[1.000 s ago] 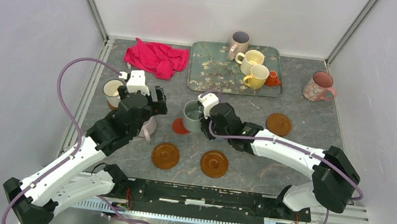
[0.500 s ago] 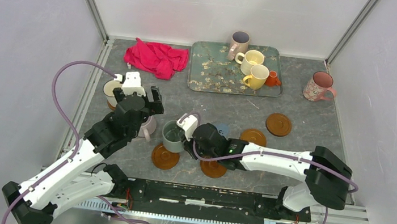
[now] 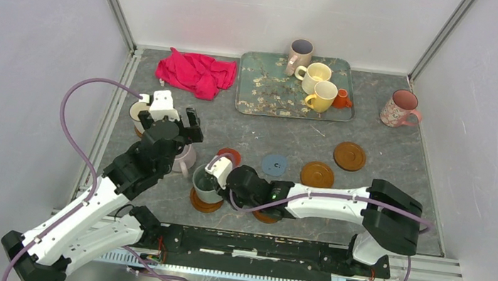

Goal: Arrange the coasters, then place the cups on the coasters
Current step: Place the cup on the coaster.

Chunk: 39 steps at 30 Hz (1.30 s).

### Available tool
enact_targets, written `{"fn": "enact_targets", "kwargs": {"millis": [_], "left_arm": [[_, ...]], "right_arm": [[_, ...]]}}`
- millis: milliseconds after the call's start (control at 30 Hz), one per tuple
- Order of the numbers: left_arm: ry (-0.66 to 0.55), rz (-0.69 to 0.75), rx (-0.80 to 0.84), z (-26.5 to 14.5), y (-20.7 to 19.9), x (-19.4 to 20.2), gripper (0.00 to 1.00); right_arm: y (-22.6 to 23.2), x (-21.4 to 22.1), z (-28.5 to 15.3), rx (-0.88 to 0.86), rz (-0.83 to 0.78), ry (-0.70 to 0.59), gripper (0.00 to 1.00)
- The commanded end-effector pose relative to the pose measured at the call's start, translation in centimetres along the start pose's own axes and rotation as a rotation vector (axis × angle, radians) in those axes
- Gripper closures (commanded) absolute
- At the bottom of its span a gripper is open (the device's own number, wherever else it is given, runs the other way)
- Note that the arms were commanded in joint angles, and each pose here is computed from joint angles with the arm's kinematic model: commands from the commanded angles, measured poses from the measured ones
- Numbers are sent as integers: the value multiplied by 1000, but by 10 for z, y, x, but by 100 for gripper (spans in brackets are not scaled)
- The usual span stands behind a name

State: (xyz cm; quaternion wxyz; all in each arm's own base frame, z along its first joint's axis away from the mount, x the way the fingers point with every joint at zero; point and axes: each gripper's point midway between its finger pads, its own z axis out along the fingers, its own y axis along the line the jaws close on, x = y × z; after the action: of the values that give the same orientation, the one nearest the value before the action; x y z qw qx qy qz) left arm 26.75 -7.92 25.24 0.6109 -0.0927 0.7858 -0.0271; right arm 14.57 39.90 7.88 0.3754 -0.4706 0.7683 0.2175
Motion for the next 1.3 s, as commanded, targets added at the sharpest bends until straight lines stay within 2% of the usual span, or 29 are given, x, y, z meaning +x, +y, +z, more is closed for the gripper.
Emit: {"fn": "enact_targets", "kwargs": {"millis": [0,1267], "left_arm": [[-47,-95,-20,1,1,-11,0],[-27,-82,-15,4,-2,-6,0]], "right_arm": [[13,-81,-5,-11,8,-240,100],[28,-43,4,-36,34,-174,100]]}}
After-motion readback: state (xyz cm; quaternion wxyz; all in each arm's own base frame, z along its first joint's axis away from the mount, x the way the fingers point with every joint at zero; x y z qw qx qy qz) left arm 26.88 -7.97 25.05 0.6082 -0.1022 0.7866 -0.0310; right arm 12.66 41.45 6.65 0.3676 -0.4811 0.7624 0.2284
